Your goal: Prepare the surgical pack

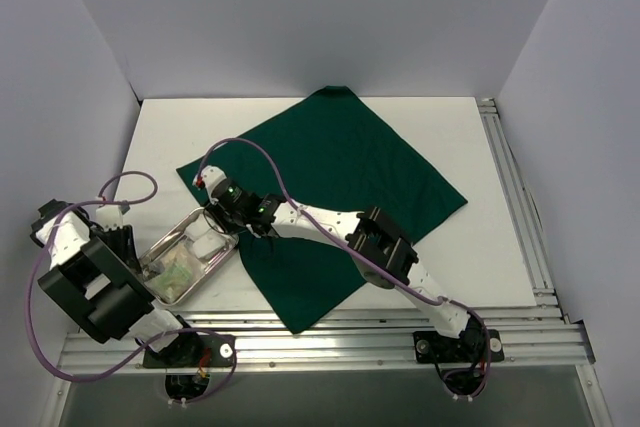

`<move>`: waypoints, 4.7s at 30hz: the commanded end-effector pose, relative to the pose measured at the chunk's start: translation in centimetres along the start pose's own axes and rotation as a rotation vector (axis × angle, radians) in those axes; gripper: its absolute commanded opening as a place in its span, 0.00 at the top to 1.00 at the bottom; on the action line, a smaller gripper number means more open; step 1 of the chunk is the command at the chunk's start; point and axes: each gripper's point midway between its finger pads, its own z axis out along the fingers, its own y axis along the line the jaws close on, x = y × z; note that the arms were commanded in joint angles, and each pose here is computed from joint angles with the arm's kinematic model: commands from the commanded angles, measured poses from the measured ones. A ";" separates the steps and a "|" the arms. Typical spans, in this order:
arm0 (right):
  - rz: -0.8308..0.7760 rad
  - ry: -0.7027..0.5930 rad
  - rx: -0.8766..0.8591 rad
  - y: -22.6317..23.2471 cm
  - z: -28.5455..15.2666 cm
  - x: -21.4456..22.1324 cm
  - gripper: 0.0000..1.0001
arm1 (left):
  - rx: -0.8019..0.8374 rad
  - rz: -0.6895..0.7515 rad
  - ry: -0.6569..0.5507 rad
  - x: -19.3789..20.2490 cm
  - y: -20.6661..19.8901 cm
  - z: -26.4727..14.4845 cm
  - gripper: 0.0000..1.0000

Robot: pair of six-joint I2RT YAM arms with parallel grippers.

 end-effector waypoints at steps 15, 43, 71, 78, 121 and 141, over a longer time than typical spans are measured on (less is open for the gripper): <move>0.004 0.025 0.011 0.6 2.3 1.8 0.79 | -0.006 0.022 0.031 0.8 -0.5 2.5 0.69; 0.051 -0.004 -0.098 5.0 0.8 -1.6 0.89 | -0.118 0.065 0.030 -1.1 2.4 -0.3 0.98; 0.047 -0.018 -0.037 5.0 -0.1 -2.1 0.80 | -0.184 0.022 -0.030 -2.7 5.0 -0.9 0.98; 0.057 -0.044 -0.019 4.7 -1.3 -3.6 0.75 | -0.183 0.004 -0.046 -3.5 5.4 -0.7 0.85; 0.068 0.105 0.008 5.8 -3.0 1.5 0.81 | -0.195 0.062 0.062 5.0 1.1 -1.7 0.65; 0.107 0.117 -0.030 6.7 -2.2 1.9 0.91 | -0.139 0.062 0.105 5.5 2.0 1.0 0.79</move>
